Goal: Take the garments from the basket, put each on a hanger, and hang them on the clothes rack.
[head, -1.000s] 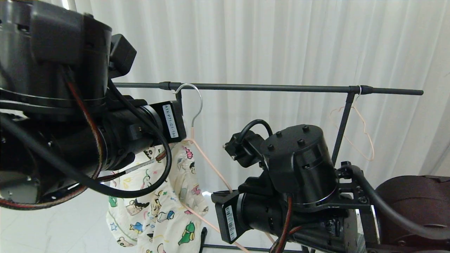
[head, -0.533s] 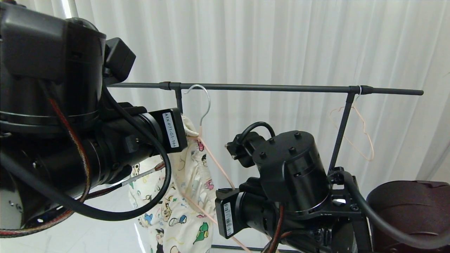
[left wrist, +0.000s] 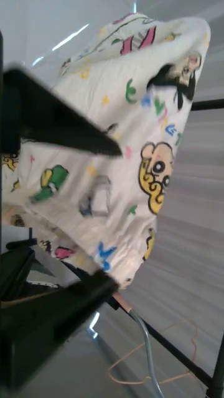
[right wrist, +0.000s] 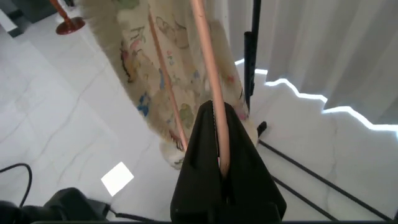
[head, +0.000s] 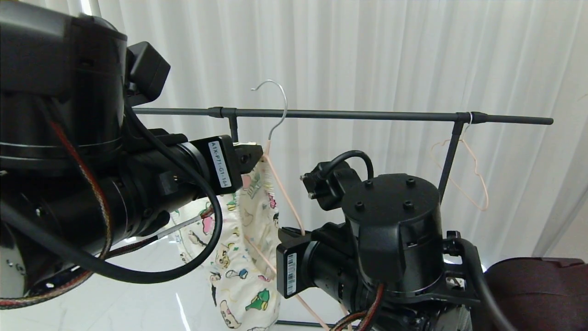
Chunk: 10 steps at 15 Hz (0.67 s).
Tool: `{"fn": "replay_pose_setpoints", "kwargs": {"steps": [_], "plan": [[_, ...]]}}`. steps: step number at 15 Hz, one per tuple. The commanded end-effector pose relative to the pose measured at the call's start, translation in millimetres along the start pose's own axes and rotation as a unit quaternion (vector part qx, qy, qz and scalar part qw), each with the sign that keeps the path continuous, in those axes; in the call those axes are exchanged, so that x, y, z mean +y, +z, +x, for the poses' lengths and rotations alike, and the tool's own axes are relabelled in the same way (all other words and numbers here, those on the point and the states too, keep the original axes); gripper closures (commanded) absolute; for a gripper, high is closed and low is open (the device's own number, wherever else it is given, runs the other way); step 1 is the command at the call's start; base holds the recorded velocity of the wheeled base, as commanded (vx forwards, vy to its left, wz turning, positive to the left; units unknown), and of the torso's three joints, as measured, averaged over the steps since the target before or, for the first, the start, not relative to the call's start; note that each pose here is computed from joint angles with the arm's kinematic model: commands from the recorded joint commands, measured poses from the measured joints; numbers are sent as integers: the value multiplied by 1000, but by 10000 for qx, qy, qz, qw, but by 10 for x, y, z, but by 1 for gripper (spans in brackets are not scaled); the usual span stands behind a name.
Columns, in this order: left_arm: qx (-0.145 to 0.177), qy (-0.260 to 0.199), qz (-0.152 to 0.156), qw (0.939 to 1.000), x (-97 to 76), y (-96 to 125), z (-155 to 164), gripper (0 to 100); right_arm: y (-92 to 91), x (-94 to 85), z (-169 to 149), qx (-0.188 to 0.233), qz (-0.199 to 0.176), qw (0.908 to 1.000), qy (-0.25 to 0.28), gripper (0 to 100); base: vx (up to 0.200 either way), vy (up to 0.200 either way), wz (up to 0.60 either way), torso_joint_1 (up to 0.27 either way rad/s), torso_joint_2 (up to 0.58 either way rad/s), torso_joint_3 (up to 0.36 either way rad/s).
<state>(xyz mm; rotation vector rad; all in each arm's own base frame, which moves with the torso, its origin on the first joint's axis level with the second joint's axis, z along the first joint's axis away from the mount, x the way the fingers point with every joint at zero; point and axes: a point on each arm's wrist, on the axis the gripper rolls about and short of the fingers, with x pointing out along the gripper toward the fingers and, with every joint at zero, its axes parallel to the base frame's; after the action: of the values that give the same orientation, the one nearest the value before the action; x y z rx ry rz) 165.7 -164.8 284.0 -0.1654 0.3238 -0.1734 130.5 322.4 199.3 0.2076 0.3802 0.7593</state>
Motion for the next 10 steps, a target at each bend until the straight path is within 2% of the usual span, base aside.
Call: {"fn": "replay_pose_setpoints", "kwargs": {"steps": [1, 3, 5, 7, 8, 10], "plan": [[-46, 7, -16, 10000, 15, 13, -34, 0, -60, -49, -15, -26, -7, 10000, -47, 100, 0, 0, 0, 0, 0, 0], [-103, -25, 12, 9999, 37, 38, -84, 0, -74, -69, -15, -102, -48, 9999, -28, 100, 0, 0, 0, 0, 0, 0], [-102, -68, 468, 9988, 149, -16, -216, 0, -23, -100, 0, -288, -51, 9996, -27, 100, 0, 0, 0, 0, 0, 0], [-29, -77, 1120, 9937, 328, -165, -367, 0, -5, -174, -2, -357, -67, 9993, -120, 100, 0, 0, 0, 0, 0, 0], [-17, -193, 1306, 9913, 426, -229, -468, 0, 16, -215, -23, -431, -78, 9989, -163, 100, 0, 0, 0, 0, 0, 0], [-55, -409, 1386, 9895, 592, -319, -647, 0, 13, -315, -116, -444, -187, 9985, -259, 100, 0, 0, 0, 0, 0, 0]]}}
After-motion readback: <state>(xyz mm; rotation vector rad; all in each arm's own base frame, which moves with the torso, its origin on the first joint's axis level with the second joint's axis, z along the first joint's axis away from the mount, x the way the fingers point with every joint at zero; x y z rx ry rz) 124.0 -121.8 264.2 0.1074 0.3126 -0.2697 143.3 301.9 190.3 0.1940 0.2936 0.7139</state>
